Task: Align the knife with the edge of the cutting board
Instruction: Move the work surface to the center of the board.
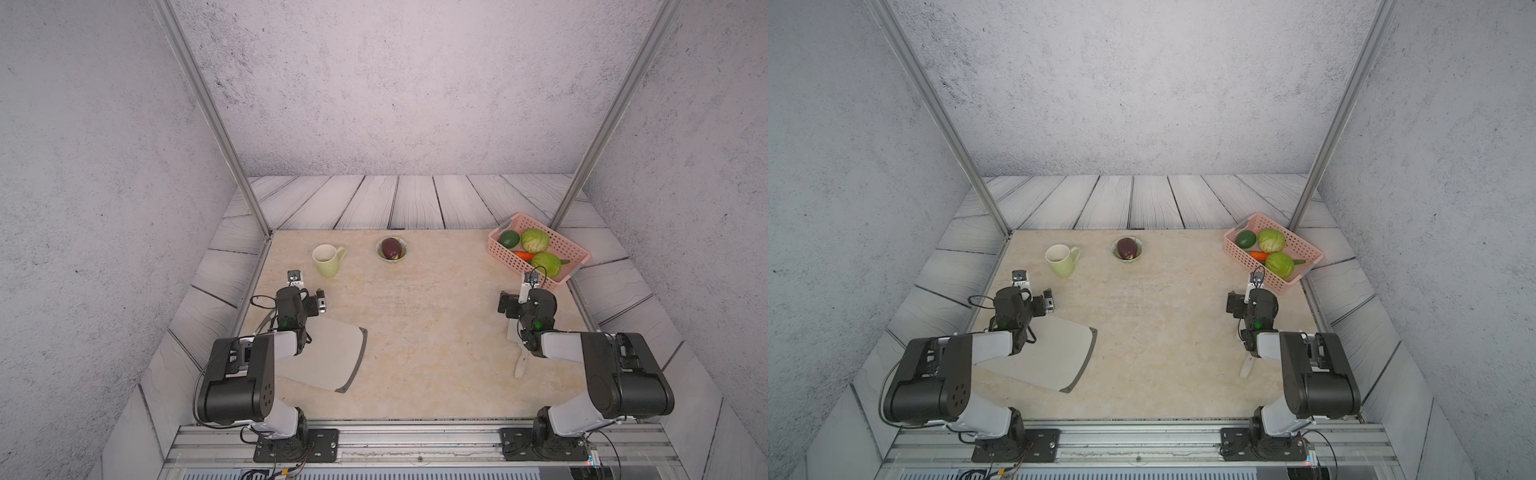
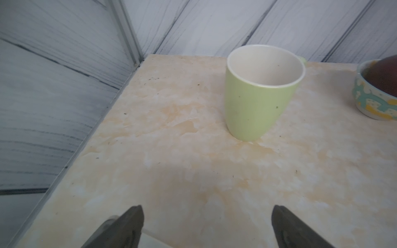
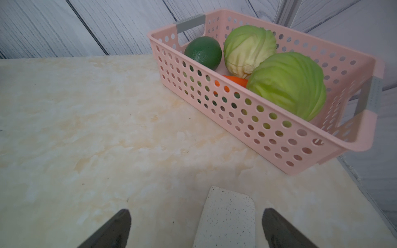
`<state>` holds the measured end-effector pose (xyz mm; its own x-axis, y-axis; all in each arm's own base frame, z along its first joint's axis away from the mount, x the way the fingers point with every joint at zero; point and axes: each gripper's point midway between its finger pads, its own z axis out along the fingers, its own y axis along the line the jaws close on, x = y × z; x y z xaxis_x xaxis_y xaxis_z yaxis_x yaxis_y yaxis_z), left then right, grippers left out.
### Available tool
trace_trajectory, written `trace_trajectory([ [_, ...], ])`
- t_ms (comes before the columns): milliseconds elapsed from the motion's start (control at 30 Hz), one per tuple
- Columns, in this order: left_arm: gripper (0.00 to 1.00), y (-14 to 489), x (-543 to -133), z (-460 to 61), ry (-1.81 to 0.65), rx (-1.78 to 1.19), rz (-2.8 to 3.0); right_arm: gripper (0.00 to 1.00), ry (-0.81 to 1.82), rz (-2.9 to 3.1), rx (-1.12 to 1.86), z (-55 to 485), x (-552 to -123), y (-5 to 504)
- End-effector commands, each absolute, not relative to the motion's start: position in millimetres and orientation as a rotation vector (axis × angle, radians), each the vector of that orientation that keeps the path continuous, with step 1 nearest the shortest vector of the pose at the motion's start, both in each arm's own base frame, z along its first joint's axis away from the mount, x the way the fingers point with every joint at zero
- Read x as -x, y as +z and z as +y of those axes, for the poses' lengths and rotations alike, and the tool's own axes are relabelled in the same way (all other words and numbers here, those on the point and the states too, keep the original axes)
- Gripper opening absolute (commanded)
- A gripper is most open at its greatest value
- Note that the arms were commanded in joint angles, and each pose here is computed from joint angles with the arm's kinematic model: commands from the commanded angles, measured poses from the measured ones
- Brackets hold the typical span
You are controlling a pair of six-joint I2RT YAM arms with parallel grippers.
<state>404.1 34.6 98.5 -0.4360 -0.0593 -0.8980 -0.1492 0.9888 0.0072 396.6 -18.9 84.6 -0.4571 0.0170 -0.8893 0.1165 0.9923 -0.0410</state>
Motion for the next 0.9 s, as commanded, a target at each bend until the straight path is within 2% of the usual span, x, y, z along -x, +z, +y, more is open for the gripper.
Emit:
trace_trajectory([
  [0,0.98,123,-398,69,0.249,0.378,2.04,0.99,-0.152,2.059,-0.143,-26,-400,107],
  [133,0.98,144,-383,91,0.342,0.597,2.027,0.99,-0.175,2.045,-0.188,-32,-397,122],
  [367,0.98,189,-355,109,0.327,0.938,1.893,0.99,-0.207,2.105,-0.375,-47,-384,134],
  [667,0.98,243,-365,54,-0.048,0.809,2.051,0.99,-0.106,2.231,-0.51,-38,-361,150],
  [867,0.98,271,-373,7,-0.254,0.612,2.076,0.99,0.029,2.423,-0.588,-18,-326,144],
])
